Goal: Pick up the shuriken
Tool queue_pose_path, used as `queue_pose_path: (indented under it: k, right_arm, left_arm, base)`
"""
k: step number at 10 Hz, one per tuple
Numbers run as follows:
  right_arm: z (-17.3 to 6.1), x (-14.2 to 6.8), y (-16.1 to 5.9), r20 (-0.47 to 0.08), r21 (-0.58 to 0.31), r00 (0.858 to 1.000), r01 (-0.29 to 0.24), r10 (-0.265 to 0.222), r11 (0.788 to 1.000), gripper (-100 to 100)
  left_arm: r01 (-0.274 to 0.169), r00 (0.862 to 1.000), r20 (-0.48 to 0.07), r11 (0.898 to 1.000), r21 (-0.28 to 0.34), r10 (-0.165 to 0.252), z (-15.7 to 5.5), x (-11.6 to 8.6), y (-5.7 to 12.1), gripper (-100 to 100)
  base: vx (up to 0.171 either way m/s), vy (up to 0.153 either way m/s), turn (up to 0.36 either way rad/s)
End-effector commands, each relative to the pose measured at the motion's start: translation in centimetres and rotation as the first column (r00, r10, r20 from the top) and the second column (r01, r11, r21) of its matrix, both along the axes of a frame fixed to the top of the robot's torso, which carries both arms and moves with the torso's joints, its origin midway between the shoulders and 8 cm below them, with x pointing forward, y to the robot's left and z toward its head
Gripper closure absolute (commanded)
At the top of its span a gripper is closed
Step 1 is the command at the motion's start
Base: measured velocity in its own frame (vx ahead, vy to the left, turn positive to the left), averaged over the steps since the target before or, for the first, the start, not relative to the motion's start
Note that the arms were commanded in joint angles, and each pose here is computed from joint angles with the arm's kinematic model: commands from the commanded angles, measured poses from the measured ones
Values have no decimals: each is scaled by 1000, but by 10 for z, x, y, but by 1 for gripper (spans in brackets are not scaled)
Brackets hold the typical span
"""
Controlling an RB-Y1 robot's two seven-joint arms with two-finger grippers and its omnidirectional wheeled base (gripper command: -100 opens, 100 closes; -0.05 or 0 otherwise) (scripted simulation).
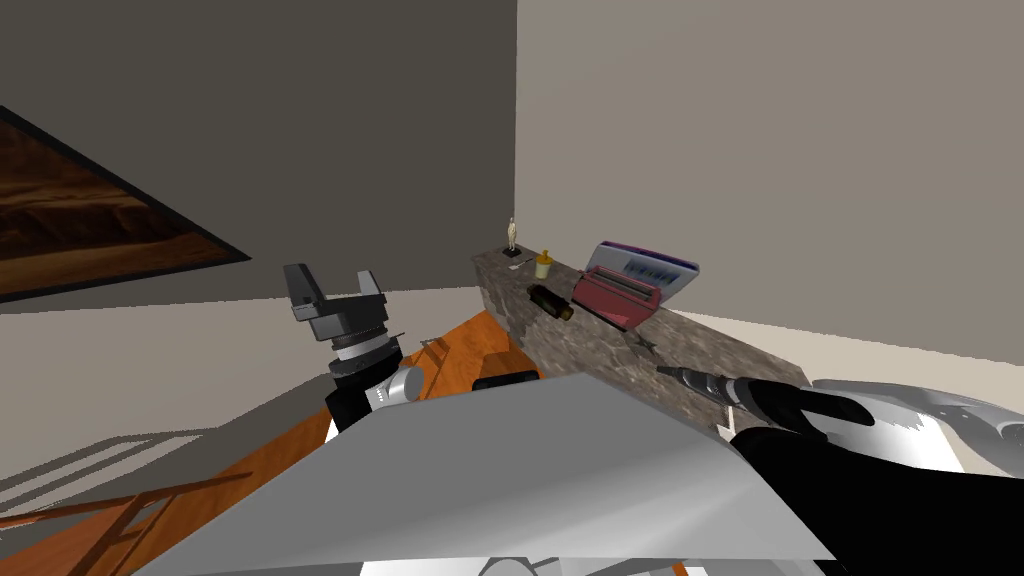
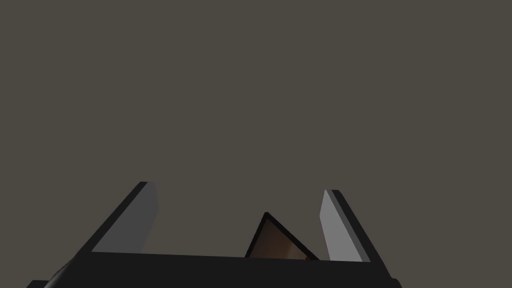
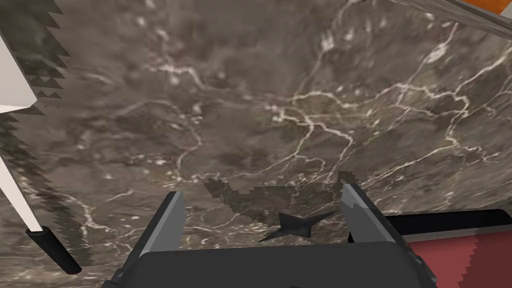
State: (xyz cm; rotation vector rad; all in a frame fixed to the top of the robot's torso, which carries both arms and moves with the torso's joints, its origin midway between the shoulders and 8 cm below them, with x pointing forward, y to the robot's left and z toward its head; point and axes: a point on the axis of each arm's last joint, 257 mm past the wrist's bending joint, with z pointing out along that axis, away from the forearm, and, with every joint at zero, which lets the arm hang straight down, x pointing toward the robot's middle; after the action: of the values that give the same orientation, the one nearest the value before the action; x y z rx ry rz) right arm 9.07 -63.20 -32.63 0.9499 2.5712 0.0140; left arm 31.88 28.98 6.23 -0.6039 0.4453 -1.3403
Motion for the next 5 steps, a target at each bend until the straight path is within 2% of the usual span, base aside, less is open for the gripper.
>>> queue_pose_path:
  k: [1, 2, 3, 4, 5]
  right_arm:
    - [-3, -7, -4, -20, -10, 1000, 0, 0, 1000, -100]
    - [-3, -7, -4, -20, -10, 1000, 0, 0, 1000, -100]
    - [-4, -27, -14, -77, -31, 997, 6, -8, 999, -100]
    - [-4, -27, -14, -77, -31, 997, 6, -8, 999, -100]
    - [-4, -27, -14, -77, -31, 997, 6, -8, 999, -100]
  left_arm:
    - [0, 1000, 0, 1000, 0, 0, 0, 0, 0, 0]
    - [0, 1000, 0, 1000, 0, 0, 0, 0, 0, 0]
    - [0, 1000, 0, 1000, 0, 0, 0, 0, 0, 0]
    - [0, 1000, 0, 1000, 0, 0, 0, 0, 0, 0]
    - [0, 1000, 0, 1000, 0, 0, 0, 0, 0, 0]
  base:
    - [83, -16, 64]
    - [29, -5, -49]
    - [93, 3, 341]
    - [97, -12, 230]
    - [38, -10, -15]
